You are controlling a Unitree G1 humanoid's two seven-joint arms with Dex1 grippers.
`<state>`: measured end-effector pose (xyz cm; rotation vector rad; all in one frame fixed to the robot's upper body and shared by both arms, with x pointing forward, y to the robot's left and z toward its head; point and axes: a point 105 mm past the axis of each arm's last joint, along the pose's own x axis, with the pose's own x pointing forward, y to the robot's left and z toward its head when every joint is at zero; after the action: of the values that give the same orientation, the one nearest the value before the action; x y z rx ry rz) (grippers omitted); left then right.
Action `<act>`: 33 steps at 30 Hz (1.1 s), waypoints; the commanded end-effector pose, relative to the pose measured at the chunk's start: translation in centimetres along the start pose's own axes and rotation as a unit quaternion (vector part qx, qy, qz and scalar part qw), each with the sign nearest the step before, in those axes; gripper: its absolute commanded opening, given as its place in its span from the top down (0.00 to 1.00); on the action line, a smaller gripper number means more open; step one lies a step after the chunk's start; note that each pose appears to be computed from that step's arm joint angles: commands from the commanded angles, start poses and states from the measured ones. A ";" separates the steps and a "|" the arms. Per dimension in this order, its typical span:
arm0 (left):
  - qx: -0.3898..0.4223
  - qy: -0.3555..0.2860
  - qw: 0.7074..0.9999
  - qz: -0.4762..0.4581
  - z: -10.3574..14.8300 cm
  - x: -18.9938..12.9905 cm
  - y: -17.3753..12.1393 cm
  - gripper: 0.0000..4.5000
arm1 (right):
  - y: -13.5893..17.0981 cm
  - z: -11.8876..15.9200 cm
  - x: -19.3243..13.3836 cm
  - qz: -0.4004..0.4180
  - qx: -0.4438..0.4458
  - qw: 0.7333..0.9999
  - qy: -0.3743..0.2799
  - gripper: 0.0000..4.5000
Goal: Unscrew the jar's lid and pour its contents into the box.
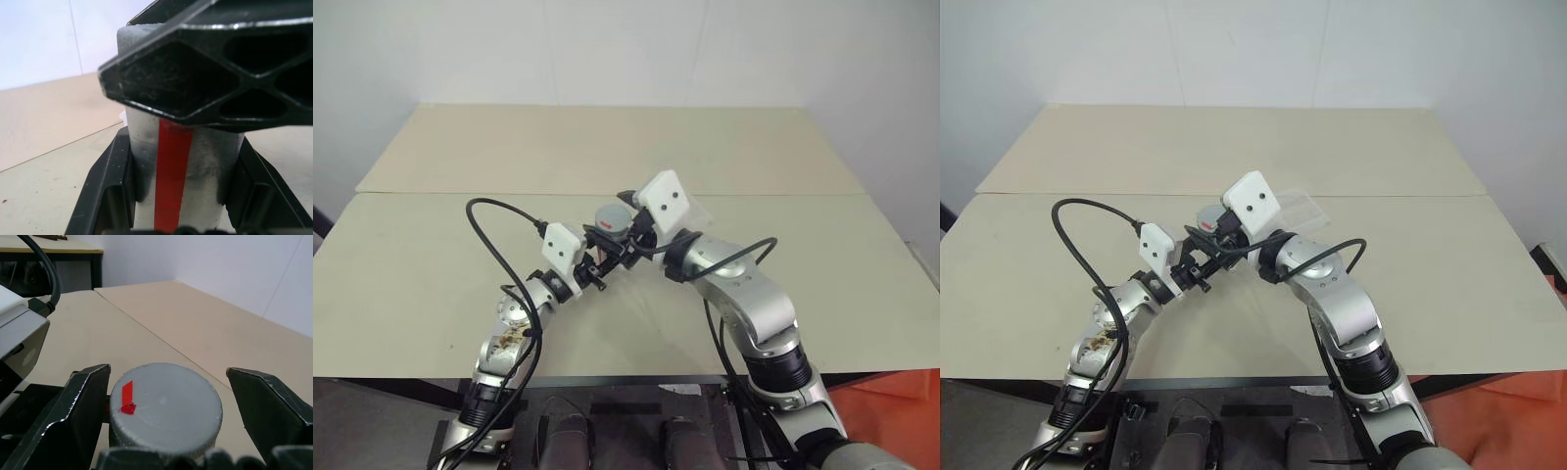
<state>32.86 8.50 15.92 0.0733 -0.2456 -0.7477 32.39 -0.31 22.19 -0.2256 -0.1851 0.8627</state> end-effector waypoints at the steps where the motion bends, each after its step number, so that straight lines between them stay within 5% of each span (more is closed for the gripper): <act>1: 0.011 -0.018 1.000 0.000 1.1 0.0 -0.1 0.57 | 0.1 2.2 -0.4 0.010 -0.026 0.999 -0.041 0.01; 7: 0.011 -0.019 1.000 0.001 1.1 0.2 0.1 0.57 | 0.1 2.1 -0.6 0.010 -0.016 0.999 -0.040 0.01; 14: 0.010 -0.017 1.000 -0.004 1.0 0.3 0.0 0.57 | -0.1 2.1 -0.6 0.005 -0.003 0.999 -0.043 0.39; 25: 0.014 -0.025 0.999 -0.045 1.9 -0.5 -0.7 0.57 | -0.1 1.9 -1.3 0.056 -0.027 0.997 -0.040 0.39; 33: 0.012 -0.040 0.986 -0.162 3.8 -2.1 -2.6 0.57 | 0.7 2.3 -3.2 0.243 -0.041 0.968 -0.048 0.39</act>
<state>29.96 8.50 16.66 0.1057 -0.2374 -1.0021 29.94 -1.81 23.03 -0.2939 -0.2049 1.2824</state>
